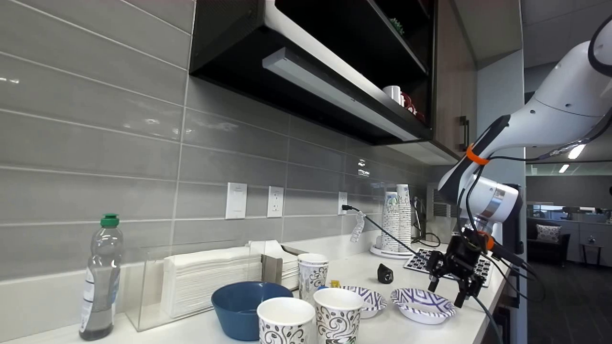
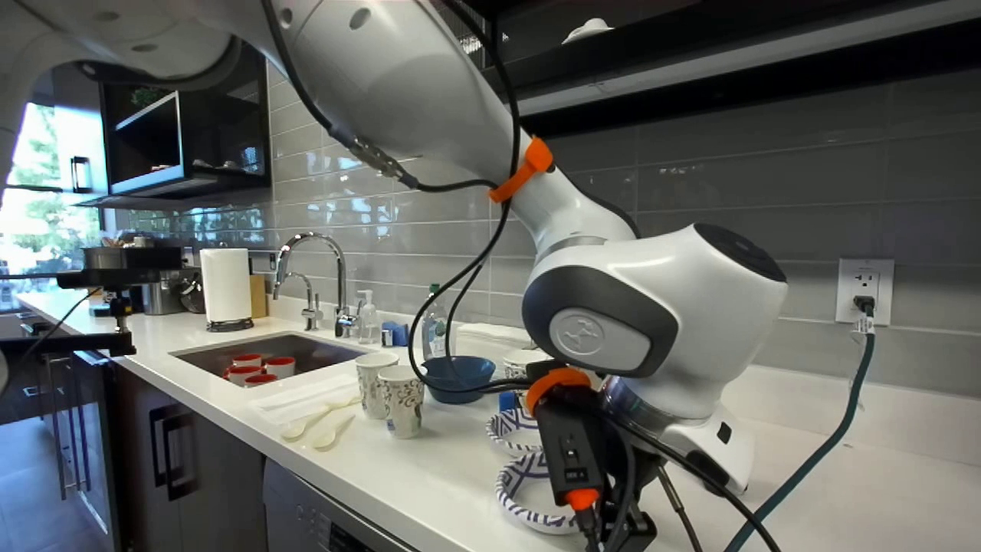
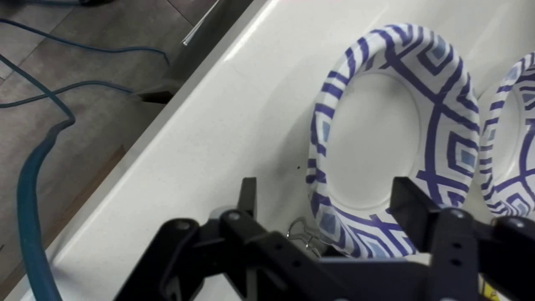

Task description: Stack the bowls together

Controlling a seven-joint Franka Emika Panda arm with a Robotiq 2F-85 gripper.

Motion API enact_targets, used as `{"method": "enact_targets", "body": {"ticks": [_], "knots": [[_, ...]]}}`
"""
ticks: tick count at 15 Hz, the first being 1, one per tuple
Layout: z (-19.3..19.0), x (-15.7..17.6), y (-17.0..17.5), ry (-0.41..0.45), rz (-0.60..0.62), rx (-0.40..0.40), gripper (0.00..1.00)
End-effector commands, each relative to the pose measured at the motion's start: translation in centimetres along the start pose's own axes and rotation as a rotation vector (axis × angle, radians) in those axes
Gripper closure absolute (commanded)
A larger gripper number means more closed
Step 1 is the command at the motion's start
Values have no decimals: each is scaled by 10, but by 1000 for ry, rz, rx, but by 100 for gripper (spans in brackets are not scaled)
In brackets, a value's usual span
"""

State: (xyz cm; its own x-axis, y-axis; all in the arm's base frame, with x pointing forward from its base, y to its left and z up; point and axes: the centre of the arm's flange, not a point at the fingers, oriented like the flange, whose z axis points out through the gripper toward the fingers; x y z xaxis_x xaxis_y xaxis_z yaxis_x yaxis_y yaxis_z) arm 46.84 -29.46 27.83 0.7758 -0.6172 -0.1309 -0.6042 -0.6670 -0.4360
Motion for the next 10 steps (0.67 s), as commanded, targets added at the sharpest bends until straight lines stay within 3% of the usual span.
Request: {"method": "enact_targets", "body": {"ticks": [1,8,10], "knots": [[4,10,-4,-6,5,-40,48],[7,12,-7,-14,1,-56,99],[5,13,-7,-14,-1,-51,100]]}}
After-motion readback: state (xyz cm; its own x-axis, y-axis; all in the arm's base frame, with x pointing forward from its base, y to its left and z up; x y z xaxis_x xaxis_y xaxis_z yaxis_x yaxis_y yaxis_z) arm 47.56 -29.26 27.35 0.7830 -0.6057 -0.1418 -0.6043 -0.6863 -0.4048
